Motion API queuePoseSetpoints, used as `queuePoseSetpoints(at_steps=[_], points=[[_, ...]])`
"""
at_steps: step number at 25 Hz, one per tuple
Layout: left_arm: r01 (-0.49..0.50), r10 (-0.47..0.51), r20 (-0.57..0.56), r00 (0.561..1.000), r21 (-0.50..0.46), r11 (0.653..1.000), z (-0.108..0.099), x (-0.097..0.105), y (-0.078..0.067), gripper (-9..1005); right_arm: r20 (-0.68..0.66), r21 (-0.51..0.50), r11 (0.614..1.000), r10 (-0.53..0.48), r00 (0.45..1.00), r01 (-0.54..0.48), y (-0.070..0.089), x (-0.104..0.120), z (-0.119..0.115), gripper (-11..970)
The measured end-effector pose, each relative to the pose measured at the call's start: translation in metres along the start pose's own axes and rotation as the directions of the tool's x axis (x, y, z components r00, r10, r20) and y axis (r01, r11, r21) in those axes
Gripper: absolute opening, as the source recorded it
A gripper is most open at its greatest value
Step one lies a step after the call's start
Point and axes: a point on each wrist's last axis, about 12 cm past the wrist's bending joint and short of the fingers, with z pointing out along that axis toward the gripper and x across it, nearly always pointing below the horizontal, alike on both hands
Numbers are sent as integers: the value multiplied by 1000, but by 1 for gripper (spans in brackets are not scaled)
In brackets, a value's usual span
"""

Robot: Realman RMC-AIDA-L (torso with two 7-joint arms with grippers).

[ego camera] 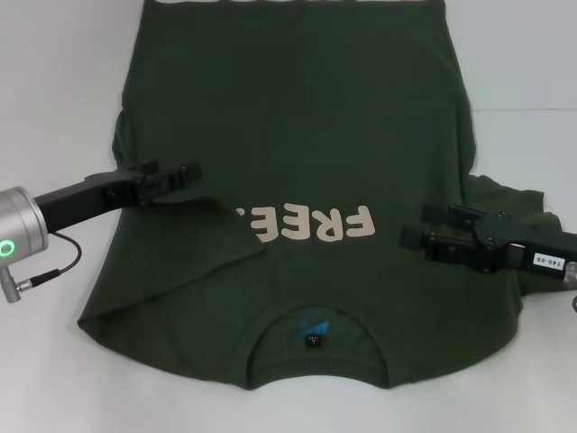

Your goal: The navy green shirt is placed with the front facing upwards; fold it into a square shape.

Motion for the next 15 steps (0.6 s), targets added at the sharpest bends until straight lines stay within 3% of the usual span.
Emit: queuePoseSetpoints(at_steps=[7,8,15], points=[[-37,41,-30,999,128,991,-2,7,-14,919,-4,62,992,109,994,-108,-9,-2,-12,869],[-89,100,-40,994,212,973,-3,11,-24,919,-7,74,989,130,992,-129,-11,-2,-16,869],[-205,259,-85,962,404,892,6,28,-48,918,4,156,956,250,968,-248,-24,-9,-39,868]])
